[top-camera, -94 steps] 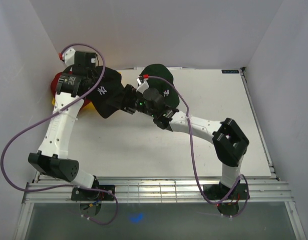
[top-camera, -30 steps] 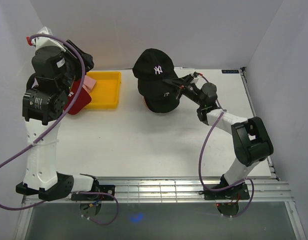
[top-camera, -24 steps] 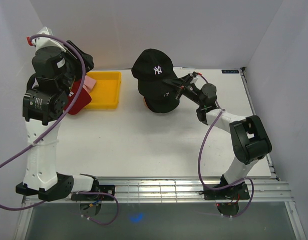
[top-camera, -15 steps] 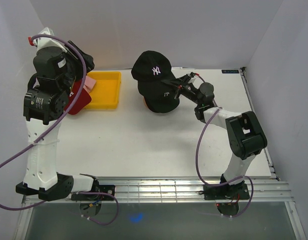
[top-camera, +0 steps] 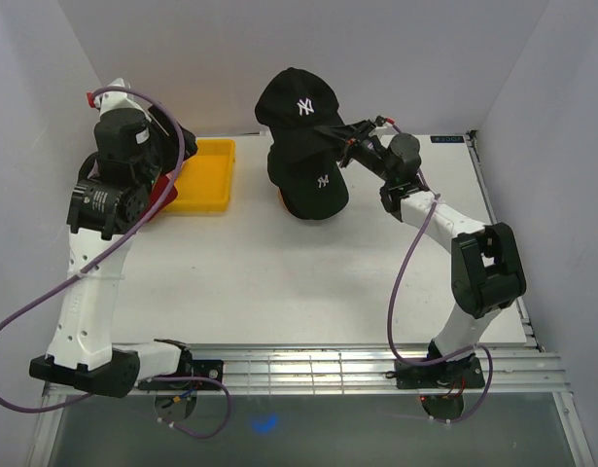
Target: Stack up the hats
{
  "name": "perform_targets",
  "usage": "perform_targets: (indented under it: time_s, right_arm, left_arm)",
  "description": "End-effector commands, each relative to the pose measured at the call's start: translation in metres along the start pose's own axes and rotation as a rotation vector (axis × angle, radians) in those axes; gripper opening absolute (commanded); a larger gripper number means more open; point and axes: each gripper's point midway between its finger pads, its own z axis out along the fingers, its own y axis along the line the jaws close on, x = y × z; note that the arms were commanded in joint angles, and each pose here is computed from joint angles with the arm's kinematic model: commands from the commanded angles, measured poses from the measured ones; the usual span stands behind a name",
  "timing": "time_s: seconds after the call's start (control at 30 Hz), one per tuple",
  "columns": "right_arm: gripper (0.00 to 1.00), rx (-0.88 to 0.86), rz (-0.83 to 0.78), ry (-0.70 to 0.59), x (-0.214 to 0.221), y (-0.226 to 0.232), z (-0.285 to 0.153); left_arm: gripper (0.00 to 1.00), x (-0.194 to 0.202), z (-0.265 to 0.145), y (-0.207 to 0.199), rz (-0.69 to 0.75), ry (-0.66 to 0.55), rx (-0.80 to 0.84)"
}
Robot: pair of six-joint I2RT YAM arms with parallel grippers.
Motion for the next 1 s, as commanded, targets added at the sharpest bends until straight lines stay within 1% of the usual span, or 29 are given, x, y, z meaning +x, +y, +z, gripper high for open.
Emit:
perform_targets:
  time_s: [0.0,0.07,0.1,0.17,0.2,0.23,0.33,0.6,0.8,0.87,0.93,0.97]
  right_arm:
    - [0.08,-0.056,-0.022,-0.054,0.003,0.044,-0.002]
    - [0.08,-0.047,-0.005,-0.071,0.005,0.051,-0.004]
    - [0.08,-0.007,0.013,-0.088,0.004,0.048,-0.003]
    - [0.08,0.024,-0.009,-0.108,0.007,0.055,-0.003]
    - [0.08,0.059,-0.002,-0.125,0.005,0.055,-0.003]
    - [0.08,0.063,-0.004,-0.144,0.004,0.057,-0.002]
    - [0.08,0.059,-0.007,-0.154,0.008,0.069,-0.001]
    - [0.08,0.026,-0.009,-0.124,0.017,0.08,0.007]
    - [0.08,-0.001,-0.014,-0.08,0.022,0.07,0.01]
    - [0.08,0.013,0.007,-0.049,0.024,0.053,0.008]
    - [0.08,0.0,0.004,-0.039,0.027,0.05,0.002]
    - [0.08,0.026,0.013,-0.043,0.026,0.035,-0.002]
  left_arm:
    - [0.7,0.012,-0.009,0.0,-0.008,0.003,0.056]
    - [0.7,0.018,-0.006,-0.003,-0.022,-0.007,0.094]
    - [0.7,0.024,-0.006,-0.003,-0.027,0.002,0.108]
    - [0.7,0.041,0.0,0.0,-0.031,0.016,0.131]
    - [0.7,0.043,0.001,-0.003,-0.046,0.011,0.153]
    - [0.7,0.054,0.004,0.002,-0.045,0.027,0.152]
    - [0.7,0.065,0.008,0.001,-0.051,0.031,0.182]
    - [0.69,0.067,0.011,0.001,-0.042,0.024,0.19]
    - [0.69,0.066,0.009,0.003,-0.034,0.023,0.183]
    - [0.69,0.066,0.009,0.005,-0.028,0.019,0.178]
    - [0.69,0.066,0.009,0.005,-0.024,0.02,0.175]
    - [0.69,0.066,0.009,0.006,-0.021,0.02,0.172]
